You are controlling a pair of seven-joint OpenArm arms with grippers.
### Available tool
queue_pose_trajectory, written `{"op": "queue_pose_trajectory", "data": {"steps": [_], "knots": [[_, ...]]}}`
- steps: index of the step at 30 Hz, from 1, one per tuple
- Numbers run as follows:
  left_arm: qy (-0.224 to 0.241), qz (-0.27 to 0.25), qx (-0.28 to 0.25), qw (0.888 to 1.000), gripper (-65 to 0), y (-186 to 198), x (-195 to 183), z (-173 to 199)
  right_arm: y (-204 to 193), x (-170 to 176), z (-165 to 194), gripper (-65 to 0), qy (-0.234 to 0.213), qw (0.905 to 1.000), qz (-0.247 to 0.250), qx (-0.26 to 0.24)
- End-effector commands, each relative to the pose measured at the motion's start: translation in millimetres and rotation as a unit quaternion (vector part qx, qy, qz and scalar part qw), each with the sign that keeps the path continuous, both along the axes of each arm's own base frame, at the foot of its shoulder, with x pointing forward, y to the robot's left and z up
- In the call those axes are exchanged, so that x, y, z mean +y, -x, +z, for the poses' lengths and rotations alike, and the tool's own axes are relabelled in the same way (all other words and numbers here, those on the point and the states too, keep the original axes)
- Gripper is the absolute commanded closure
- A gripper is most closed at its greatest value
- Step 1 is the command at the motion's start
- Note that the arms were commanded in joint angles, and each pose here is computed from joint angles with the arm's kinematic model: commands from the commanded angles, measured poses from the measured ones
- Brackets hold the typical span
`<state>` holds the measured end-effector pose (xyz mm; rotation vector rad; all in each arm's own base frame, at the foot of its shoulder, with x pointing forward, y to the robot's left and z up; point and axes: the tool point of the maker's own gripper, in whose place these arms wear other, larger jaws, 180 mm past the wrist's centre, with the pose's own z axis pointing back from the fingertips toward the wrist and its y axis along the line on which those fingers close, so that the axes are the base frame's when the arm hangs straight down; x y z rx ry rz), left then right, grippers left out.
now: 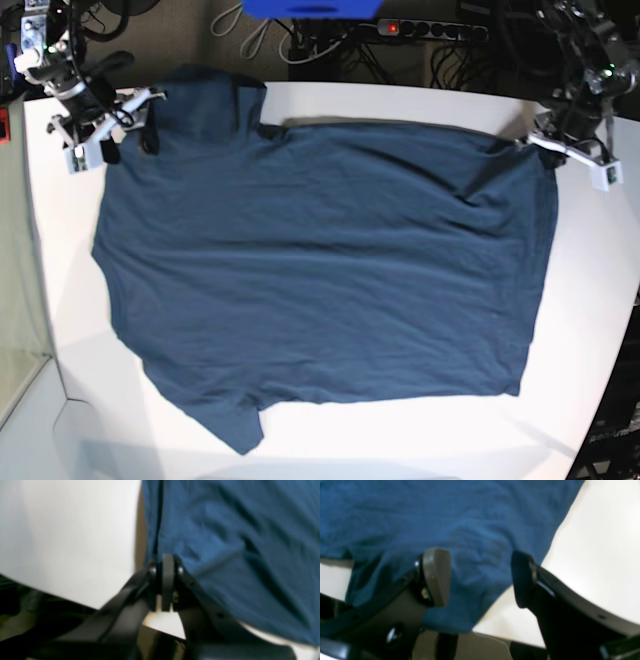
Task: Layout the t-shirt on the table in an organized manner, then fold the t-shirt properly
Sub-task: 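Lift the grasped collar-side edge with both grippers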
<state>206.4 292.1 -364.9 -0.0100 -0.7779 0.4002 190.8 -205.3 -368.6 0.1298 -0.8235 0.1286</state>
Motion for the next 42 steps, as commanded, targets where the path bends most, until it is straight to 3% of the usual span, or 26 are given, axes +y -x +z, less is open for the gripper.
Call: {"op": "queue_pose_trajectory", "data": {"steps": [1, 8, 29, 42], "knots": [[-0.016, 0.007, -0.014, 1.0, 0.0, -1, 11, 11, 0, 2, 6, -39.2, -0.008, 0.9999, -0.003, -0.012], [-0.021, 0.017, -0.013, 1.0, 0.0, 2, 19, 12, 14, 6, -3, -39.2, -0.013, 0.9999, -0.003, 0.009], [0.032, 0.053, 0.081, 0.995, 0.0, 37, 34, -60, 37, 9, -37, -39.2, -0.03, 0.9965, -0.025, 0.074], [0.034, 0.054, 0.084, 0.994, 0.0, 39, 34, -62, 48, 20, -56, -39.0, -0.044, 0.9936, -0.019, 0.102]]}}
